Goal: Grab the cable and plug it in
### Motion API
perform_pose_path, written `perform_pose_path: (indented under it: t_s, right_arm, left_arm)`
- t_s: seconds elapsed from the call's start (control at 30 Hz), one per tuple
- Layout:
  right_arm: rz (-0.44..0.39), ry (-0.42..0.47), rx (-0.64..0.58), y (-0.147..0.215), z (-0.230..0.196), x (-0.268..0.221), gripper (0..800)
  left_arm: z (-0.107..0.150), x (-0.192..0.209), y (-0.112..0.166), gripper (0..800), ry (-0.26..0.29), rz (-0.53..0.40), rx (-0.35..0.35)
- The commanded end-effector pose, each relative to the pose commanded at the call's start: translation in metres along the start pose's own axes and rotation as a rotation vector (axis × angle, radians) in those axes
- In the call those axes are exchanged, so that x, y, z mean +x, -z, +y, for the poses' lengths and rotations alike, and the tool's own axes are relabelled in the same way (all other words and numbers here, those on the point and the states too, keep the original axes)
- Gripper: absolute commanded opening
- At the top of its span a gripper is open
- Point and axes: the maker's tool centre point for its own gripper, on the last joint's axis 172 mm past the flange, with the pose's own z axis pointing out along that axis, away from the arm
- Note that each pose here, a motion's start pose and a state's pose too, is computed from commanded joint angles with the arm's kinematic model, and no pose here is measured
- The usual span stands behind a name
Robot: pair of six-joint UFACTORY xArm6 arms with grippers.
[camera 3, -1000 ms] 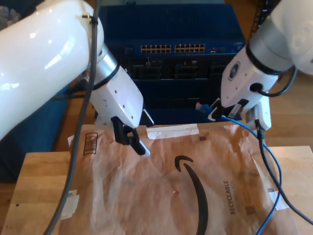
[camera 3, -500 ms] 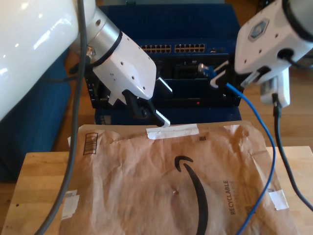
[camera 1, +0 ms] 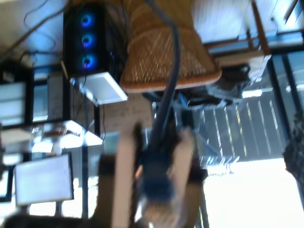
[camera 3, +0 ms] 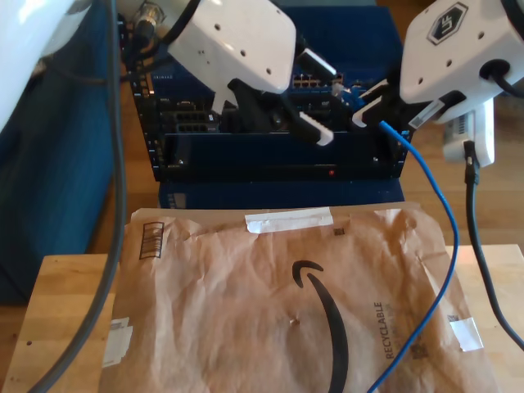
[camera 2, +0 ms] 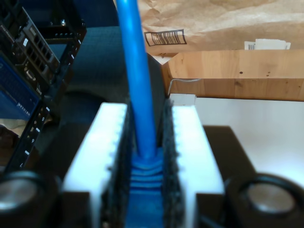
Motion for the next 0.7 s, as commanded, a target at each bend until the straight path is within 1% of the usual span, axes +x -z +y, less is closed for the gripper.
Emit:
perform_pose_path:
  t_s: [0.23, 0.27, 0.3, 0.33, 0.4, 0.47, 0.5, 0.53, 0.57, 0.7]
  right_arm:
    - [0.003, -0.002, -0.003, -0.0017, 0.0002, 0.0016, 6]
    - [0.003, -0.002, -0.003, -0.0017, 0.0002, 0.0016, 6]
    - [0.003, -0.002, -0.003, -0.0017, 0.0002, 0.0016, 6]
    - [0.003, -0.001, -0.004, -0.0020, 0.0006, 0.0012, 6]
    - [0.003, -0.001, -0.004, -0.0020, 0.0006, 0.0012, 6]
    - [0.004, -0.001, -0.005, -0.0025, 0.0009, 0.0017, 6]
    - [0.004, -0.003, -0.005, -0.0025, 0.0009, 0.0017, 6]
    - [0.004, -0.003, -0.005, -0.0025, 0.0009, 0.0017, 6]
    - [0.004, -0.001, -0.005, -0.0025, 0.0009, 0.0017, 6]
    - [0.002, -0.002, -0.007, -0.0028, 0.0014, 0.0009, 6]
  left_arm:
    - [-0.0047, 0.0002, -0.0005, 791, 0.003, -0.002, 0.017]
    - [-0.0049, -0.0004, -0.0002, 762, 0.002, -0.002, 0.018]
    - [-0.0066, -0.0004, -0.0007, 705, 0.002, -0.002, 0.024]
    - [-0.0077, -0.0010, -0.0006, 693, 0.001, -0.002, 0.028]
    - [-0.0069, -0.0002, 0.0000, 609, 0.002, -0.001, 0.025]
    - [-0.0069, -0.0006, 0.0000, 451, 0.003, -0.002, 0.025]
    - [-0.0069, -0.0006, 0.0000, 414, 0.003, -0.002, 0.025]
    - [-0.0067, 0.0003, 0.0001, 318, 0.010, -0.002, 0.025]
    - [-0.0061, 0.0012, 0.0003, 298, 0.012, -0.002, 0.023]
    - [-0.0056, 0.0028, 0.0013, 290, 0.015, -0.002, 0.021]
